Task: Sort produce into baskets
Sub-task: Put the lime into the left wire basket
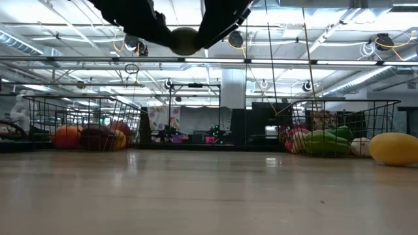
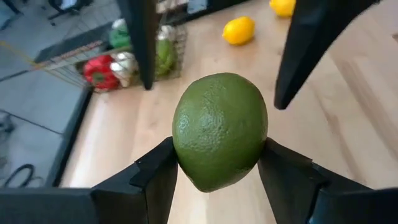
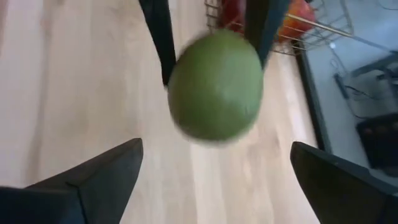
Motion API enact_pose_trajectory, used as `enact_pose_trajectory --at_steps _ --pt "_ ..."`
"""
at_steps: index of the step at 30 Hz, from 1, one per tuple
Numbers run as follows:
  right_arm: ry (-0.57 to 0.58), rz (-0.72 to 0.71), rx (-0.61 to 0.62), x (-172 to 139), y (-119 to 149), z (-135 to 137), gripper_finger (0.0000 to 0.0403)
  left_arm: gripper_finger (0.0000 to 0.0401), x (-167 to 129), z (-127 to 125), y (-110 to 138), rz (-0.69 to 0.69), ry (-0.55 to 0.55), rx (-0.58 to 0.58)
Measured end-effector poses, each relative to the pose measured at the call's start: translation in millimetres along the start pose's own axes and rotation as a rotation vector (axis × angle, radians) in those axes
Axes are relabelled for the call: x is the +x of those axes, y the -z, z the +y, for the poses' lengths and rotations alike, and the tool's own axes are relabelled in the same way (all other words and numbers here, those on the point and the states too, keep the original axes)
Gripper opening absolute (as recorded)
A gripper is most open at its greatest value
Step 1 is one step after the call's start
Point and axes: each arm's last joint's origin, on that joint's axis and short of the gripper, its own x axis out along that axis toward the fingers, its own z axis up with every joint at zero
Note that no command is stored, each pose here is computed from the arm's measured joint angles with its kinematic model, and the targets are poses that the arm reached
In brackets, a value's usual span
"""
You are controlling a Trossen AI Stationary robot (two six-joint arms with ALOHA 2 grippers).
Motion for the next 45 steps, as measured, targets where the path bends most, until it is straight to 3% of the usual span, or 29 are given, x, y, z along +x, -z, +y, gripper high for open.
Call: enact_pose_trajectory --at_steps 8,17,34,41,45 --pt "0.134 0.062 -0.006 -5.6 3.9 -7.4 0.0398 0.0210 -34.5 13.6 13.1 0.165 -0.218 0.017" --pt "0.179 0.174 0.056 -18.3 10.8 -15.8 0.0398 0.0210 -69.4 43.5 34.3 0.350 -0.600 -0.038" --pt "0.198 0.267 0.060 -22.6 21.8 -15.6 0.0398 0.0210 -87.8 82.9 80.6 0.650 -0.844 -0.387" --pt "0.198 0.266 0.060 -22.6 21.7 -15.6 0.0398 0.0213 -82.7 87.9 100.8 0.702 -0.901 -0.432" --pt "0.198 0.265 0.061 -22.4 21.5 -15.5 0.0398 0.0236 -78.5 91.3 108.7 0.709 -0.944 -0.459"
